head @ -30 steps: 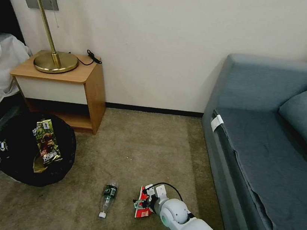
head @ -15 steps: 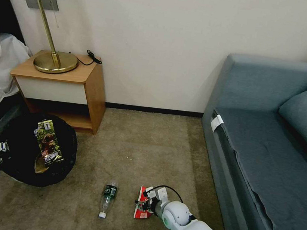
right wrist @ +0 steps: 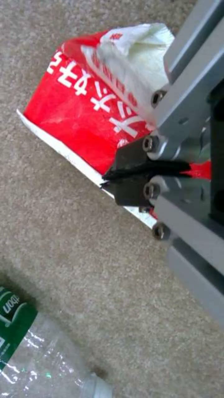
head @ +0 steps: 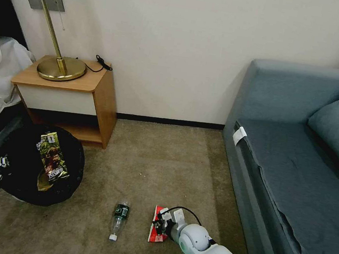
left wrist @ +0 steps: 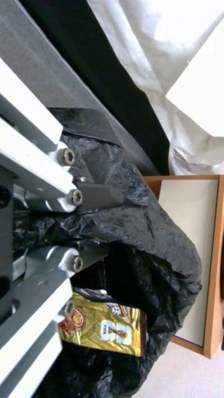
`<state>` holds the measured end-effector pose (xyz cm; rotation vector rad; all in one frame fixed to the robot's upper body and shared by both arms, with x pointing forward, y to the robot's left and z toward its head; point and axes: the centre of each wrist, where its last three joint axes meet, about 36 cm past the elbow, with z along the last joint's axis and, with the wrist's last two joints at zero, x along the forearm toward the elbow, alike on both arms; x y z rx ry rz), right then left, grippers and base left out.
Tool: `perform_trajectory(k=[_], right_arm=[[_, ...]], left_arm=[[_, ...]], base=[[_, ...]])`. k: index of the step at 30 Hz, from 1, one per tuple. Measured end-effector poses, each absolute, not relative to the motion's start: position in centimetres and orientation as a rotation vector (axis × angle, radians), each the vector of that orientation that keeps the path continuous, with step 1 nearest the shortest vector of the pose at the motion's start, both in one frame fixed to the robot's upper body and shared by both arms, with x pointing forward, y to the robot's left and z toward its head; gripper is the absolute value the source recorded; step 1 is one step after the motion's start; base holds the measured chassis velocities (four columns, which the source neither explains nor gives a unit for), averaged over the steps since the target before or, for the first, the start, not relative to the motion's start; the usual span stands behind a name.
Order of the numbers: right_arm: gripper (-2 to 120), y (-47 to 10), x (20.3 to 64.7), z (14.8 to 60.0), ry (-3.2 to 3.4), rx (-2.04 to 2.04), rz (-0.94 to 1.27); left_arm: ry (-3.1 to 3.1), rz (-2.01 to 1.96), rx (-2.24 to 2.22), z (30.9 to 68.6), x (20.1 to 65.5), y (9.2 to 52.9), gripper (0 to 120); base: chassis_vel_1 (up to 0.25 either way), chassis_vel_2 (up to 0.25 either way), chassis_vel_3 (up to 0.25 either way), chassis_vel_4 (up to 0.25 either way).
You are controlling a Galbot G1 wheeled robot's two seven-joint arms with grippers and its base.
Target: Pick up the trash bin, then pick up the garbage on the floor and place it into the trash bin.
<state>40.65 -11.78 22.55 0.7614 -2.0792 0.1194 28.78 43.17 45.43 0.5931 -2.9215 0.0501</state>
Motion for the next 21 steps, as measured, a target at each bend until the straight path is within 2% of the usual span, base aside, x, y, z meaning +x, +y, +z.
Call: perform_trajectory(k=[21], right_arm=[[0,-12.04,40.82,22.88,-2.127,0.782,0.101]], left_arm=[[-2.918,0.057,0.575,44.88,28.84,42.57,5]], base=[[0.000,0.000,0.000,0.000]])
